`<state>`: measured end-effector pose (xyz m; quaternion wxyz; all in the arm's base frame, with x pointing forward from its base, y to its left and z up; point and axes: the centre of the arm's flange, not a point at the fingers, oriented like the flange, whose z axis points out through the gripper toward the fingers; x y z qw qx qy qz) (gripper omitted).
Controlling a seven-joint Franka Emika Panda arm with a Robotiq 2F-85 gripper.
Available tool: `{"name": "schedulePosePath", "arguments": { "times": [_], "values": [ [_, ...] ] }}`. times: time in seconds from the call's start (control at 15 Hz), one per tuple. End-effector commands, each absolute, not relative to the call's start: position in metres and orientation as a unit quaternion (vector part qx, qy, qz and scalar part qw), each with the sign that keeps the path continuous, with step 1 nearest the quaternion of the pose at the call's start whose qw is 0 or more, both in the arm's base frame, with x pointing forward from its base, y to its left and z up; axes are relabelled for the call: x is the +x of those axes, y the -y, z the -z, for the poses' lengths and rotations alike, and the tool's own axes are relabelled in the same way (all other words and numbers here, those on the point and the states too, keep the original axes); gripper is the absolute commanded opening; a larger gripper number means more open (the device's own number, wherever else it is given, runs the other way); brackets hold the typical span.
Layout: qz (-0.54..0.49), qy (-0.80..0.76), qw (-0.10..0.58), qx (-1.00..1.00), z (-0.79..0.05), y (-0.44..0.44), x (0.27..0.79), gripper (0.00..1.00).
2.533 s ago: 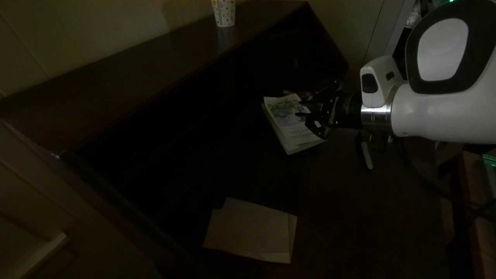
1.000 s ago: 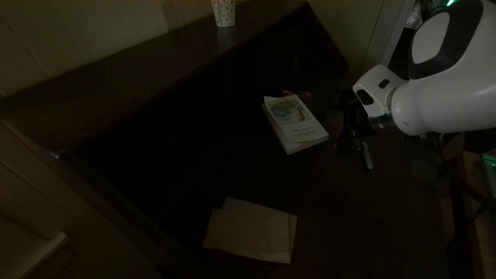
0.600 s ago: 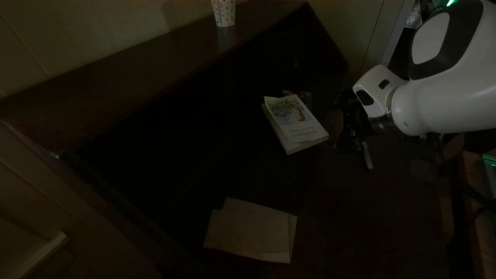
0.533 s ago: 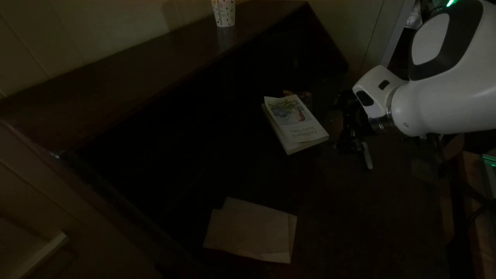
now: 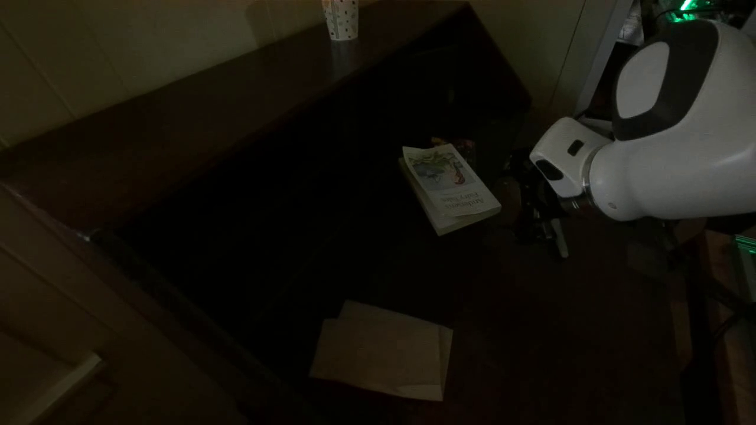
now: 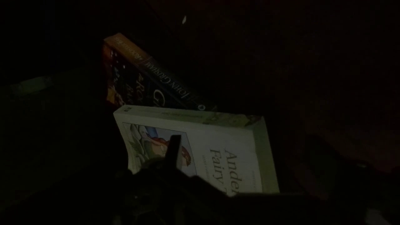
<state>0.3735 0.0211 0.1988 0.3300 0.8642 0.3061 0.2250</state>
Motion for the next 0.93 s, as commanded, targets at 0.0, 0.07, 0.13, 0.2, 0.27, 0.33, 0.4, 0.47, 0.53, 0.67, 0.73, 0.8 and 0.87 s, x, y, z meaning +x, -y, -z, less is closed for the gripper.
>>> {"name": "schedulePosePath", "arguments": {
  "times": [0.0,0.07,0.13,0.2,0.27,0.33,0.4,0.47,0.53,0.67,0.73,0.8,0.87],
  "values": [
    [-0.224,-0.336,0.355,0.843,-0.187,-0.019,0.384,1.00],
    [-0.227,-0.345,0.360,0.837,-0.185,-0.020,0.387,1.00],
    [-0.233,-0.354,0.362,0.830,-0.183,-0.021,0.390,1.00],
    [-0.240,-0.363,0.365,0.823,-0.181,-0.022,0.394,1.00],
    [-0.246,-0.371,0.368,0.816,-0.179,-0.022,0.397,1.00],
    [-0.249,-0.380,0.370,0.810,-0.177,-0.023,0.401,1.00],
    [-0.248,-0.388,0.370,0.807,-0.174,-0.023,0.404,1.00],
    [-0.246,-0.393,0.370,0.805,-0.172,-0.023,0.406,1.00],
    [-0.243,-0.397,0.370,0.804,-0.170,-0.023,0.408,1.00],
    [-0.234,-0.399,0.362,0.809,-0.167,-0.024,0.409,1.00],
    [-0.231,-0.399,0.361,0.811,-0.166,-0.025,0.409,1.00],
    [-0.229,-0.398,0.363,0.811,-0.165,-0.025,0.409,1.00],
    [-0.228,-0.400,0.362,0.811,-0.163,-0.025,0.409,1.00]
  ]
}}
